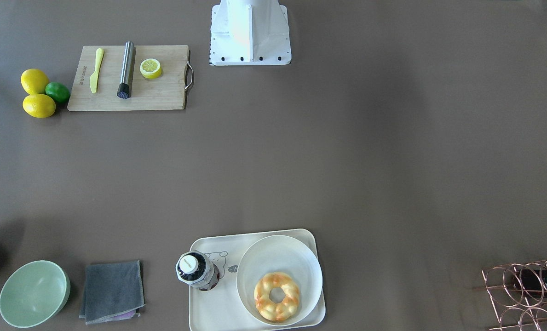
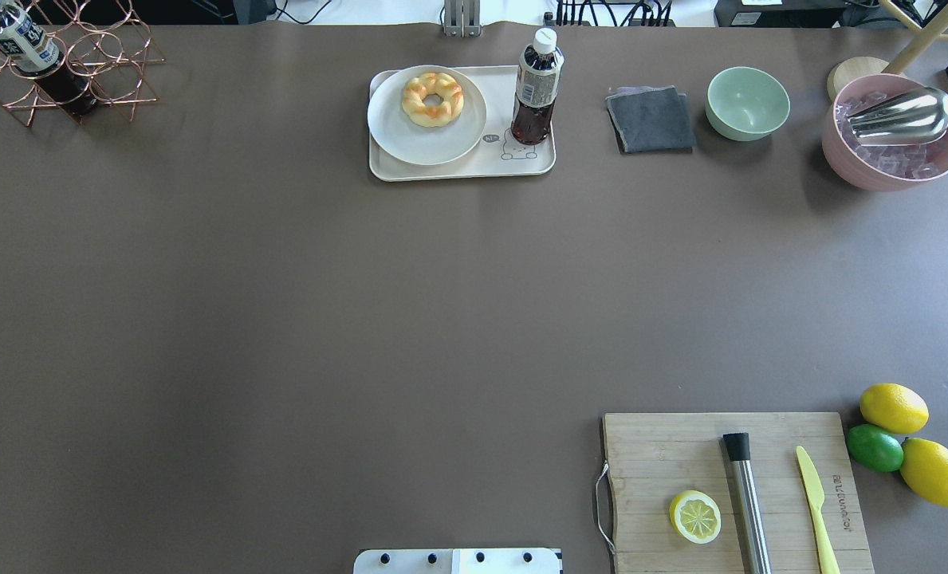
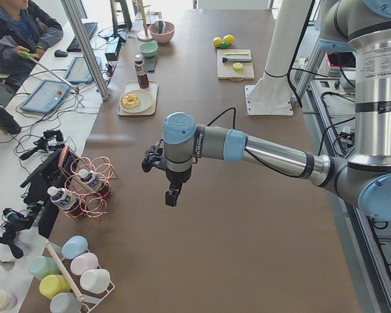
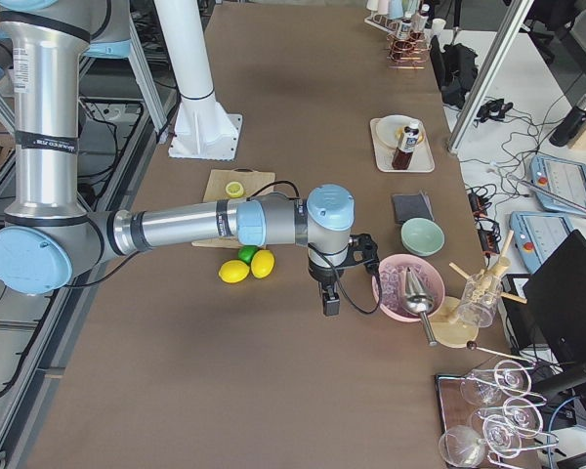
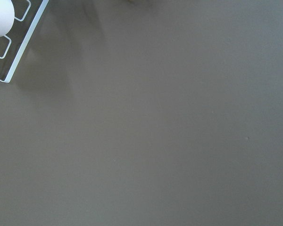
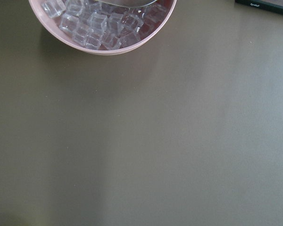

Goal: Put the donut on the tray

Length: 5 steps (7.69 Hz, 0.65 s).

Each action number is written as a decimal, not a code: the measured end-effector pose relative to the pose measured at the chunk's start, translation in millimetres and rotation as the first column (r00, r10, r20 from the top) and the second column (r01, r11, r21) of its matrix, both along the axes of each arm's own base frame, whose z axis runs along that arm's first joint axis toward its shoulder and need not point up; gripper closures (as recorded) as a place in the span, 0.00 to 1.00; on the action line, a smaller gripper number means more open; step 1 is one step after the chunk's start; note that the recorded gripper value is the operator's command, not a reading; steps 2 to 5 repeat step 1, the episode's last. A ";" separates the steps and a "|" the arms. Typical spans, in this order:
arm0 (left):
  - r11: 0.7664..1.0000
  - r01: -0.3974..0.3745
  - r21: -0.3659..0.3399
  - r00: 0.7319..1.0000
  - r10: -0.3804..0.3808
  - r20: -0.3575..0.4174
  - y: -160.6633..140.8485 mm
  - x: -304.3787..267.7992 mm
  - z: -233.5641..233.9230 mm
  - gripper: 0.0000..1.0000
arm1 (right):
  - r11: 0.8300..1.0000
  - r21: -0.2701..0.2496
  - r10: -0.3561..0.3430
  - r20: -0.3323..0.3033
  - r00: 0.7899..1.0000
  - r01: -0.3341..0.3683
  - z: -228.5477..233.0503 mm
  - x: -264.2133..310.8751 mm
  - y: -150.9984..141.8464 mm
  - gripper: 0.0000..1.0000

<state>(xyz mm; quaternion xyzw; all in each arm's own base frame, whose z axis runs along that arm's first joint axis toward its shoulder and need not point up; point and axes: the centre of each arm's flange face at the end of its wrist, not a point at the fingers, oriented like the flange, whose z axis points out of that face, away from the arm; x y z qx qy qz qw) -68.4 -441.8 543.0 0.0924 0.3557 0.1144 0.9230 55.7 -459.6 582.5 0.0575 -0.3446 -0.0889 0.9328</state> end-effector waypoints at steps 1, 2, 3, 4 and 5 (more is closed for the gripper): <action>1.000 0.008 0.009 1.000 -0.008 -0.002 1.0 -3.1 -1.5 0.02 | 1.000 0.001 0.001 0.000 1.000 -0.001 -0.8 0.2 -0.5 0.00; 1.000 0.008 0.009 1.000 -0.008 -0.002 1.0 -3.1 -1.5 0.02 | 1.000 0.001 0.001 0.000 1.000 -0.001 -0.8 0.2 -0.5 0.00; 1.000 0.008 0.009 1.000 -0.008 -0.002 1.0 -3.1 -1.5 0.02 | 1.000 0.001 0.001 0.000 1.000 -0.001 -0.8 0.2 -0.5 0.00; 1.000 0.008 0.009 1.000 -0.008 -0.002 1.0 -3.1 -1.5 0.02 | 1.000 0.001 0.001 0.000 1.000 -0.001 -0.8 0.2 -0.5 0.00; 1.000 0.008 0.009 1.000 -0.008 -0.002 1.0 -3.1 -1.5 0.02 | 1.000 0.001 0.001 0.000 1.000 -0.001 -0.8 0.2 -0.5 0.00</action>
